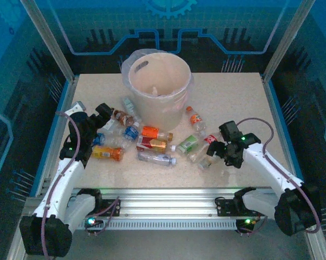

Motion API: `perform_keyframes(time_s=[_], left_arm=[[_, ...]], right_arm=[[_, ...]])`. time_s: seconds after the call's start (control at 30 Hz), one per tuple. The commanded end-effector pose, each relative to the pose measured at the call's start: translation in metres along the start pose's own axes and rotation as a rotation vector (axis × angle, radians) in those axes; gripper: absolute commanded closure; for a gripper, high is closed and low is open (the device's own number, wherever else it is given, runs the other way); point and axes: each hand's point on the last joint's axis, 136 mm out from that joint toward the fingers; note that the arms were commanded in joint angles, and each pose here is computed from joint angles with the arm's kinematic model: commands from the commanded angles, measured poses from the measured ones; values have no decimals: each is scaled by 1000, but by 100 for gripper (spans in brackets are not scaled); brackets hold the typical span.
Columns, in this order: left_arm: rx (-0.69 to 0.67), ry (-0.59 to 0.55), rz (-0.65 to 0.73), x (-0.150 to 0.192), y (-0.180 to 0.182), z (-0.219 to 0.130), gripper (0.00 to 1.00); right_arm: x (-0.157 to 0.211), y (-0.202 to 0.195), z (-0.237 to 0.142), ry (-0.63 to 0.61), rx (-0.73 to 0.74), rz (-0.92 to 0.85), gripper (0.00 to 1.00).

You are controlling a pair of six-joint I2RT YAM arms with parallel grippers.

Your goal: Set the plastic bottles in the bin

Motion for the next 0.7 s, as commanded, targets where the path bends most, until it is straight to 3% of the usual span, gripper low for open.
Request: perform_keyframes(time_s=[0.0, 0.27, 0.67], left_arm=[[-10, -22, 3, -3, 3, 3, 1], [-12, -14, 3, -1, 3, 5, 1], [-8, -11, 2, -3, 1, 7, 1]], right_arm=[[-7, 12, 5, 0, -69, 58, 1], [-14, 11, 22, 12, -43, 79, 2], [-9, -13, 38, 45, 36, 92, 16]])
Point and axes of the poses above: each hand's point on the last joint's axis, 136 mm out from that joint toward the fingers, its own z axis out along the fingers, its own y axis along the line the jaws close on, x = y × z, and after that the axes turned 14 degrees about z, right-handed
